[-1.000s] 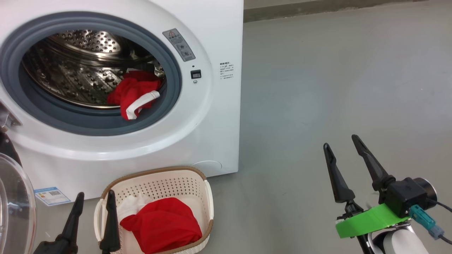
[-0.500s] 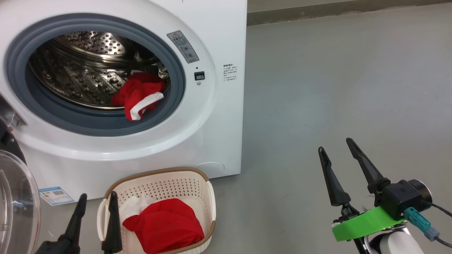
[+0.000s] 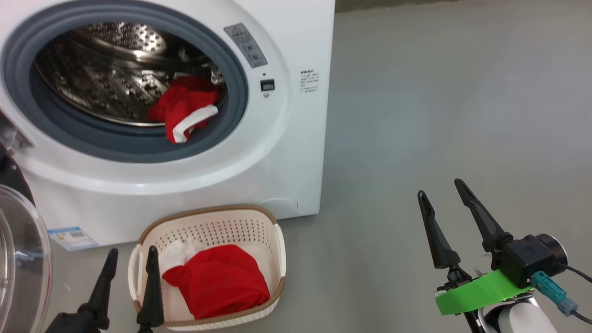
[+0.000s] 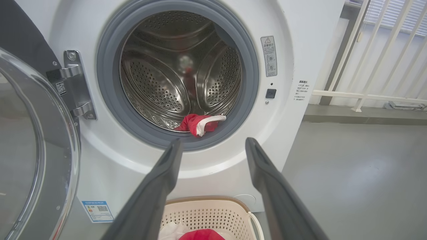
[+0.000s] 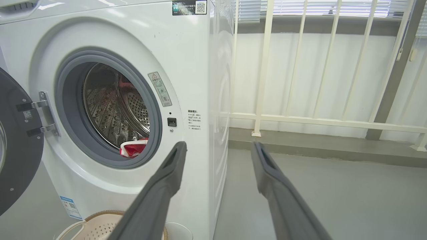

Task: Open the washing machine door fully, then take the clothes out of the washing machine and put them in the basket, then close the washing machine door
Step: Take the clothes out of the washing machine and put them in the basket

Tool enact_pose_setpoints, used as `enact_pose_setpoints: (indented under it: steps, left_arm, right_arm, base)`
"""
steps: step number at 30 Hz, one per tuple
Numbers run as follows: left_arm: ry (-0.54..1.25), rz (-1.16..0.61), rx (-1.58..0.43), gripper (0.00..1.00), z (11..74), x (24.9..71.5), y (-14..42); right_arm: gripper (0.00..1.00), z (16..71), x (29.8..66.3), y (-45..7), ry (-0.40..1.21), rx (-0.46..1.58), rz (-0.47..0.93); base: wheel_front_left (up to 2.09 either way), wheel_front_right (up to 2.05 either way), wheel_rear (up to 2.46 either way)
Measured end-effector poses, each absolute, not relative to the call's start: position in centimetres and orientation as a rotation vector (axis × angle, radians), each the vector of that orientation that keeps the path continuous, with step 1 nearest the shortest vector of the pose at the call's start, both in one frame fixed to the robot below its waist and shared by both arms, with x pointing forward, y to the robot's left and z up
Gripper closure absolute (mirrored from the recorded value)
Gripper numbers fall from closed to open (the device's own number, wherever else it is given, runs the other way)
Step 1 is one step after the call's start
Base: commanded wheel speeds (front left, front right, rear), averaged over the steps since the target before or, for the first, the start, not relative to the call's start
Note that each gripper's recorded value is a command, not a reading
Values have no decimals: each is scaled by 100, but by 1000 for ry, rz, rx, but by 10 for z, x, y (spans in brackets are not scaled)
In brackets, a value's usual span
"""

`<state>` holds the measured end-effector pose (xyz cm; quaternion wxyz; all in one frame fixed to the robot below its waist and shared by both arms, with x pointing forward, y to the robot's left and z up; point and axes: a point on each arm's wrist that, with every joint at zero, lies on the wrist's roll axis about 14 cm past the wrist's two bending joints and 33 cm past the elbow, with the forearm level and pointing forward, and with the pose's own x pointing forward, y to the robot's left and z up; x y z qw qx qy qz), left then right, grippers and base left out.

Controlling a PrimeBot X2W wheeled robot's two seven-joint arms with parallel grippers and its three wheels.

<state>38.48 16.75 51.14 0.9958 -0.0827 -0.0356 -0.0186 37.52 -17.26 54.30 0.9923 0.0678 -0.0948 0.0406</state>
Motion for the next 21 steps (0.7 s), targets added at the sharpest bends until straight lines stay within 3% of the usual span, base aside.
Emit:
enact_pose_setpoints:
  steps: [11,21]
  left_arm:
    - [-78,-16,-197,0,505,412,173]
    - [-159,-19,-244,0,519,472,179]
  right_arm:
    - [0,517,401,-164,-120,143,103]
    - [0,494,431,-159,-74,147,115]
  base:
    - [0,0,0]
    - [0,0,0]
